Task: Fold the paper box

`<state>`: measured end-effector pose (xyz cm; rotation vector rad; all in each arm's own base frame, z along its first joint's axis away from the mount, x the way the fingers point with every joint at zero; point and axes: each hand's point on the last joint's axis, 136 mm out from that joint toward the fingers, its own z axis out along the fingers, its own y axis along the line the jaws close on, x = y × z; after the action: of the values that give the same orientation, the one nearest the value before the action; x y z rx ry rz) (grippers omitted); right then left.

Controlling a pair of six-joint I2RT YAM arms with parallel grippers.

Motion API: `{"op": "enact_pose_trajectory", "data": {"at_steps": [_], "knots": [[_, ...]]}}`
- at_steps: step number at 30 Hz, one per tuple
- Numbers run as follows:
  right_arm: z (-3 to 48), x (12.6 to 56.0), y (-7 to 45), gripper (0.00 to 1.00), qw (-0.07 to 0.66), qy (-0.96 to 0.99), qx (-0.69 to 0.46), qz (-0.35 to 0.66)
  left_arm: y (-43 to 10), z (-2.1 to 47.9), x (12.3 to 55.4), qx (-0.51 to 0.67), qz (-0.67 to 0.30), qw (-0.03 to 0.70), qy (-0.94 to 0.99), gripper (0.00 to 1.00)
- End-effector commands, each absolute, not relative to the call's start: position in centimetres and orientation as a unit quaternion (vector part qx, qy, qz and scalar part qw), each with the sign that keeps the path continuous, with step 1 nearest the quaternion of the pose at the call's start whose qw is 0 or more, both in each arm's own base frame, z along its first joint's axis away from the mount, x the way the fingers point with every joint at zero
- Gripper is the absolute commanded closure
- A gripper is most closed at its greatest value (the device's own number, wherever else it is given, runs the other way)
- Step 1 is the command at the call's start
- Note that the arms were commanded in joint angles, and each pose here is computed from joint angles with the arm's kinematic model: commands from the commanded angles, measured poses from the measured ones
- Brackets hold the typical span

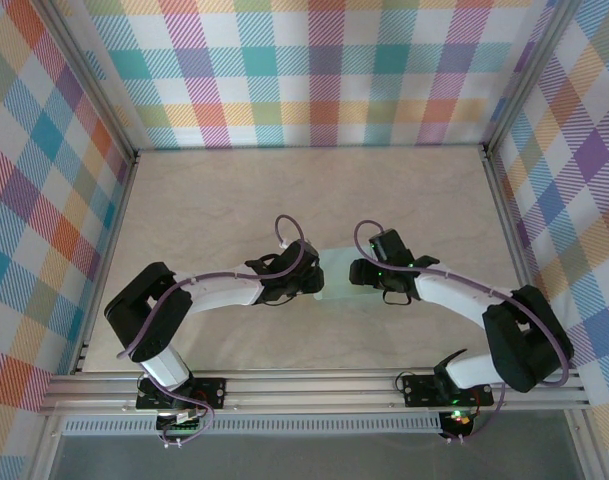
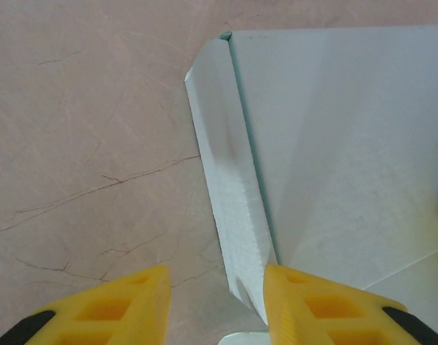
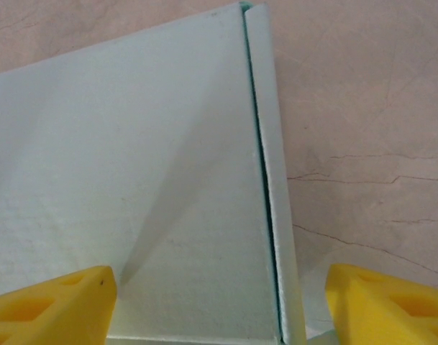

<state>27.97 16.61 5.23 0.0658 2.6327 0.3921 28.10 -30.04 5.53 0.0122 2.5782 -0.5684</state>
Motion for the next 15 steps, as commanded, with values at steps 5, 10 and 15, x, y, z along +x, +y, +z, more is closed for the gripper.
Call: {"op": "enact_pose_trajectory", "data": {"at_steps": [5,10,15], "knots": [[9.3,28.6,17.5,0.19,0.278,0.93,0.036,0.237,-28.2,4.4,27.9,-0.012,-0.195,0.242,0.95,0.62],[9.8,29.1,17.1,0.17,0.261,0.919,0.061,0.289,-27.5,4.0,27.7,-0.02,-0.192,0.241,0.951,0.63],[8.9,29.4,16.5,0.16,0.229,0.919,0.085,0.31,-27.2,4.2,27.6,-0.024,-0.195,0.244,0.95,0.63]]}}
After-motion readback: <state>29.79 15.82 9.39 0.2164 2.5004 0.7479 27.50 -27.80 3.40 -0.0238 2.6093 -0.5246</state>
